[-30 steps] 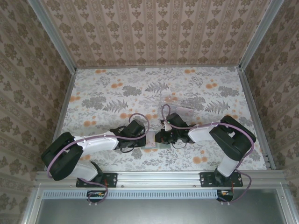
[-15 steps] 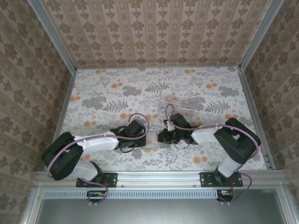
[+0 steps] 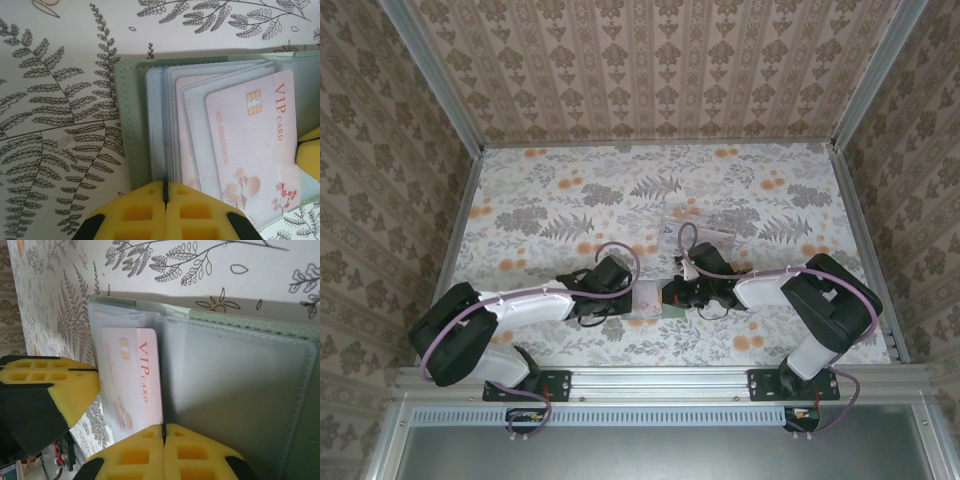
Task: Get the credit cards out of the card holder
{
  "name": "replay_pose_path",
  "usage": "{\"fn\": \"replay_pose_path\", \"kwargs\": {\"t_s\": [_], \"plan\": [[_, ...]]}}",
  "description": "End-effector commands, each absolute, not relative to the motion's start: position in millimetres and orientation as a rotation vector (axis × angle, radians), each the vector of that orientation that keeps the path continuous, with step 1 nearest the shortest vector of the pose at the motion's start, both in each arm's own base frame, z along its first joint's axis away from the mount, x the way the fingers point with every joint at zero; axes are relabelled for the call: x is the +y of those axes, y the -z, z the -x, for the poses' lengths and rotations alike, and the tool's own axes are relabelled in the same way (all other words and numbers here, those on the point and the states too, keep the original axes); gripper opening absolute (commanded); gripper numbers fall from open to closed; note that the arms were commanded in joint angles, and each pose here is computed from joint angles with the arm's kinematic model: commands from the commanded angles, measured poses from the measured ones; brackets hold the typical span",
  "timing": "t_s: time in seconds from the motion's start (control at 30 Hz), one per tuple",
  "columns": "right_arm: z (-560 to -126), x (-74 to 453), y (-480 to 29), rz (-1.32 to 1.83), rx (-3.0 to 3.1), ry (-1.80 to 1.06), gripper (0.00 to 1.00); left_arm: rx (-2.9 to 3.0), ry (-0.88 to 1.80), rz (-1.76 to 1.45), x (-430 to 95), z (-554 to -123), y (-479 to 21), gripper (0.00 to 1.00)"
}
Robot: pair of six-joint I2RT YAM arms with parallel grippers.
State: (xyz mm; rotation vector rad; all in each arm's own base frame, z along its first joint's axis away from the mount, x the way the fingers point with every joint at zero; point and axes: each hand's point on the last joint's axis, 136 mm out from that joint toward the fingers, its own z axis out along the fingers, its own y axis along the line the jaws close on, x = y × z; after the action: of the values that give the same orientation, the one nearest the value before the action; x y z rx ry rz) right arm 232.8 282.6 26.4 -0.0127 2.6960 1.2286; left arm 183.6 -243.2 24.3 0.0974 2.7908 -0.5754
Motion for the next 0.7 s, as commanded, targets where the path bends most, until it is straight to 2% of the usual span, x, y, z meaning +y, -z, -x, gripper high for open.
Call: {"fn": "replay_pose_path", "kwargs": {"t_s": [0.0,0.3,0.47,0.67], "plan": [[-234.7,293.0,-30.3,0.065,2.694,-1.251,0.11,2.788,0.516,-0.122,-237.0,-182.5,-35.5,0.07],[-235.2,296.2,-29.4,0.076,2.700,-1.246,0.12,2.709,0.608,-0.183,-257.2,-188.6,-60.6,0.07],[-235.6,297.1,-29.9,0.080,2.698,-1.247,0.14,2.740,0.590,-0.193,-261.8,-189.7,-47.1,0.06],[-235.6,298.8,-29.5,0.086,2.700,-1.248,0.20,2.804,0.522,-0.174,-254.4,-184.5,-24.7,0.03]]}}
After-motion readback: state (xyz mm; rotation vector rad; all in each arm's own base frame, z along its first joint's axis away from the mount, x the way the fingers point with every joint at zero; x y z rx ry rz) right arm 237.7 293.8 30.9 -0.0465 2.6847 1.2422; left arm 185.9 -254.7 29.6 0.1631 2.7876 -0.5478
